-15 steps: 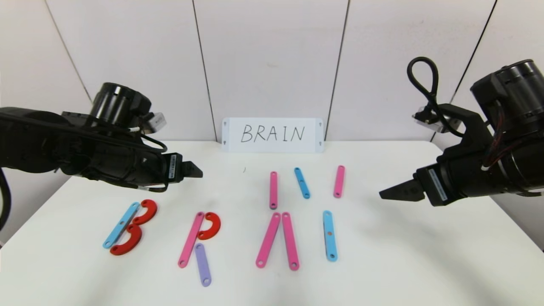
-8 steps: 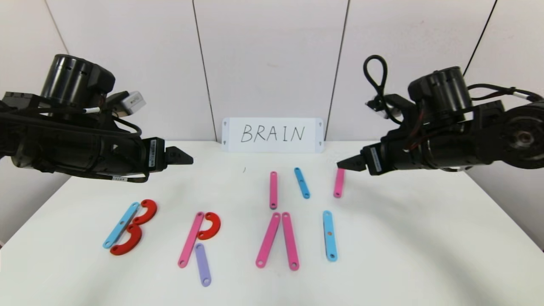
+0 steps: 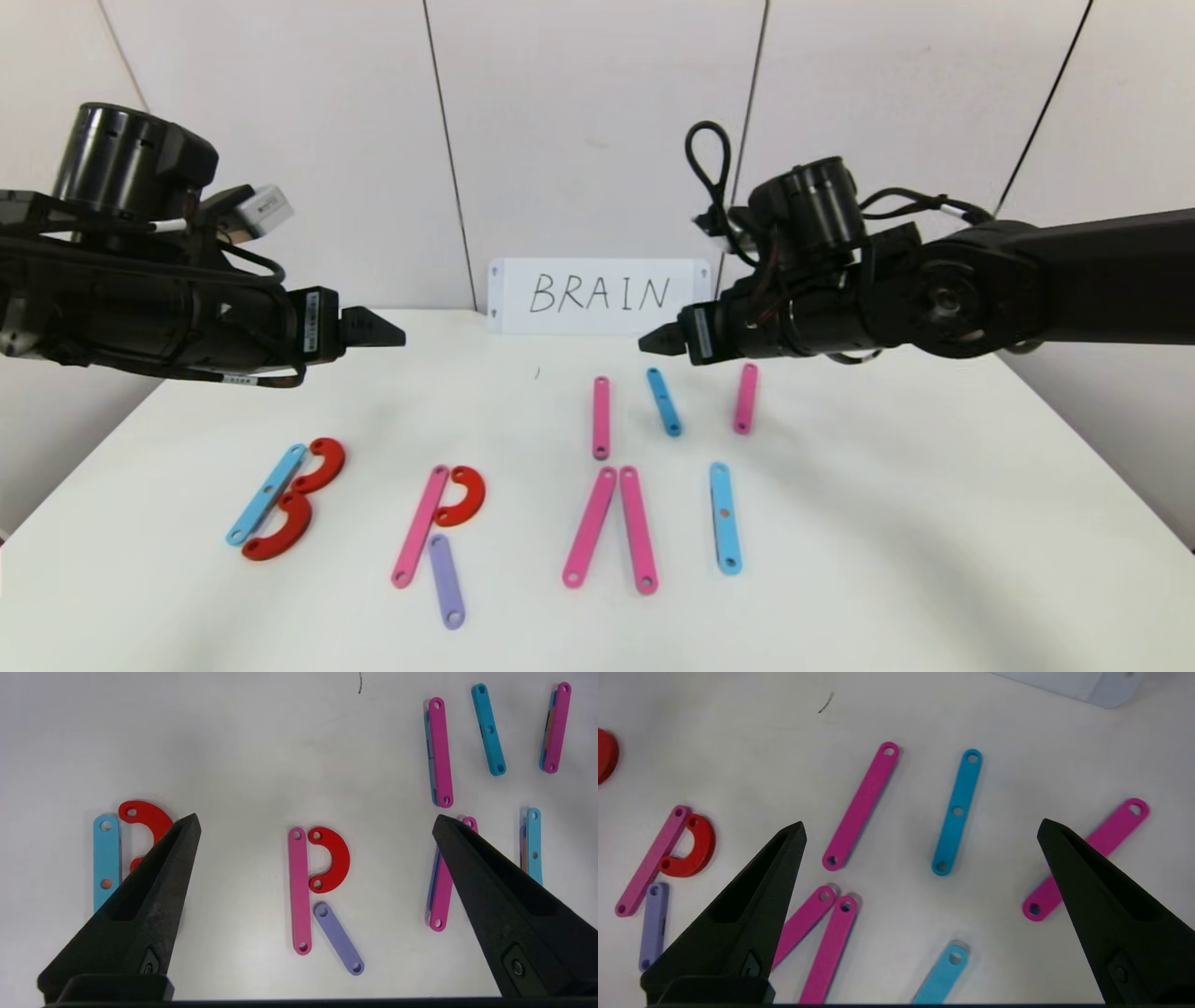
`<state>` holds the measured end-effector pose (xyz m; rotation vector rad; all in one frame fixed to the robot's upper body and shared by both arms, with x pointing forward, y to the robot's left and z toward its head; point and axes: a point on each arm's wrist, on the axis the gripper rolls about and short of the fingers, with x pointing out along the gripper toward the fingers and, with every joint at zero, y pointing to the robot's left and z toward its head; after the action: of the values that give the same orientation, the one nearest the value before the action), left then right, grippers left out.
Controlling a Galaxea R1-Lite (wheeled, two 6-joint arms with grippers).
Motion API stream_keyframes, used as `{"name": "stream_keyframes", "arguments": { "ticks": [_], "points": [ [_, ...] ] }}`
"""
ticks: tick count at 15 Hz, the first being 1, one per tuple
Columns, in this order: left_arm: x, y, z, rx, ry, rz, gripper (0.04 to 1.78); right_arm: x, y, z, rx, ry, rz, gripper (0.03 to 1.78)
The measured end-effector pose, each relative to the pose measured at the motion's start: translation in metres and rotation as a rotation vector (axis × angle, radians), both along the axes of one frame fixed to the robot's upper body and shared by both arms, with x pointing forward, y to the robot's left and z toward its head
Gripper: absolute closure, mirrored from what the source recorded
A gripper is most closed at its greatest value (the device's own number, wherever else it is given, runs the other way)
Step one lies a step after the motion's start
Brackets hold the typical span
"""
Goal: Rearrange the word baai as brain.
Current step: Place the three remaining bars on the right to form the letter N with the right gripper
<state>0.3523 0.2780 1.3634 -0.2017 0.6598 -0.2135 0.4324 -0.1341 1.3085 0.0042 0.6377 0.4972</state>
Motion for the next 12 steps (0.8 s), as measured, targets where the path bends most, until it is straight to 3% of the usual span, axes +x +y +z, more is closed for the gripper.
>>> {"name": "stream_keyframes", "arguments": {
  "ticks": [5,12],
  "points": [
    [-0.002,0.022,0.006,0.041,-0.038,0.014,0.09,-0.003,0.046,-0.032,-0.055,0.046,0.062,0.07],
    [-0.013,0.038,0.015,0.028,-0.077,0.007,0.09,0.011,0.081,-0.079,-0.162,0.070,0.034,0.07]
  ]
}}
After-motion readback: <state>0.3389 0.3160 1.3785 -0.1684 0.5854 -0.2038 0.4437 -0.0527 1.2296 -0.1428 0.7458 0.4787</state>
